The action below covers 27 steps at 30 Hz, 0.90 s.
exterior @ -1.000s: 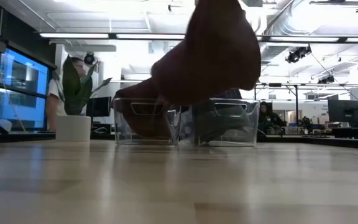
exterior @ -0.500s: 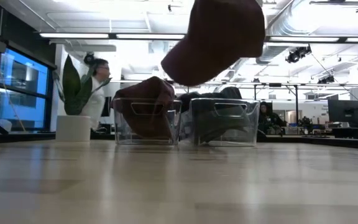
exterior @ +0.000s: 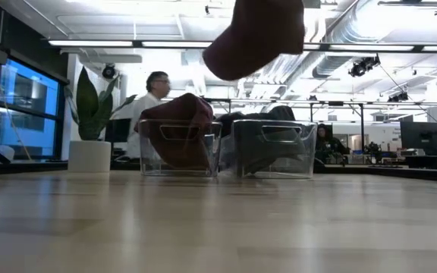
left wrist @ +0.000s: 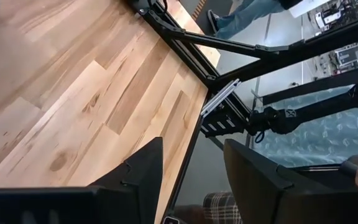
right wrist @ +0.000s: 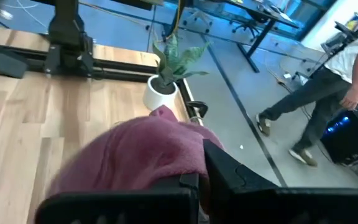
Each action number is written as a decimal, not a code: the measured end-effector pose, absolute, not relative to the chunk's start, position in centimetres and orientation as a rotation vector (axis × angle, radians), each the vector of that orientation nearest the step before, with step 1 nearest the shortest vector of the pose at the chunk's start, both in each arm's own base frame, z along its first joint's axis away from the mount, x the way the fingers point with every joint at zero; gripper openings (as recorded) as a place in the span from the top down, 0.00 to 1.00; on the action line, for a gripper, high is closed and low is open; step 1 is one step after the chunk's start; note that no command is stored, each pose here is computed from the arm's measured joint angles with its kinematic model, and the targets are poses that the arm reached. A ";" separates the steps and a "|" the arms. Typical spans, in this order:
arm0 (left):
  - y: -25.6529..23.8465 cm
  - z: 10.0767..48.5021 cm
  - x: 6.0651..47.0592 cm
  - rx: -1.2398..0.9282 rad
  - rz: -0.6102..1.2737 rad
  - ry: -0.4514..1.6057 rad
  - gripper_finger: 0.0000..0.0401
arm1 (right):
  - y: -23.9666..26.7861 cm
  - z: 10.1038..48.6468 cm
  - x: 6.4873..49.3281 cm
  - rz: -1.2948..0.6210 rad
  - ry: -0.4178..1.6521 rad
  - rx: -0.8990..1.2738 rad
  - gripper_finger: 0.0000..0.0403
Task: Pick & Place hat
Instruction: Put the dark red cap into the left transparent bin
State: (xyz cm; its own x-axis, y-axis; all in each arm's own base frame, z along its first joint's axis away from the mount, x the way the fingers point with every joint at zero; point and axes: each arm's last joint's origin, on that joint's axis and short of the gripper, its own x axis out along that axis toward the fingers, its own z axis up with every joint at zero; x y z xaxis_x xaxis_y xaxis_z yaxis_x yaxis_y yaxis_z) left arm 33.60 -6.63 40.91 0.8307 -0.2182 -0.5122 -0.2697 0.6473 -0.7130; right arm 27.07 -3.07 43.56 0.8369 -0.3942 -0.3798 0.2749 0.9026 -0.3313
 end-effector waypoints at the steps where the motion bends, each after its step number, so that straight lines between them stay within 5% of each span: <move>1: -6.6 40.9 33.6 -0.881 0.030 0.606 0.59 | -3.3 43.6 27.0 -0.365 0.458 -0.268 1.00; 27: -6.6 41.3 33.8 -0.885 0.032 0.558 0.59 | -3.2 44.3 27.5 -0.310 0.350 -0.180 1.00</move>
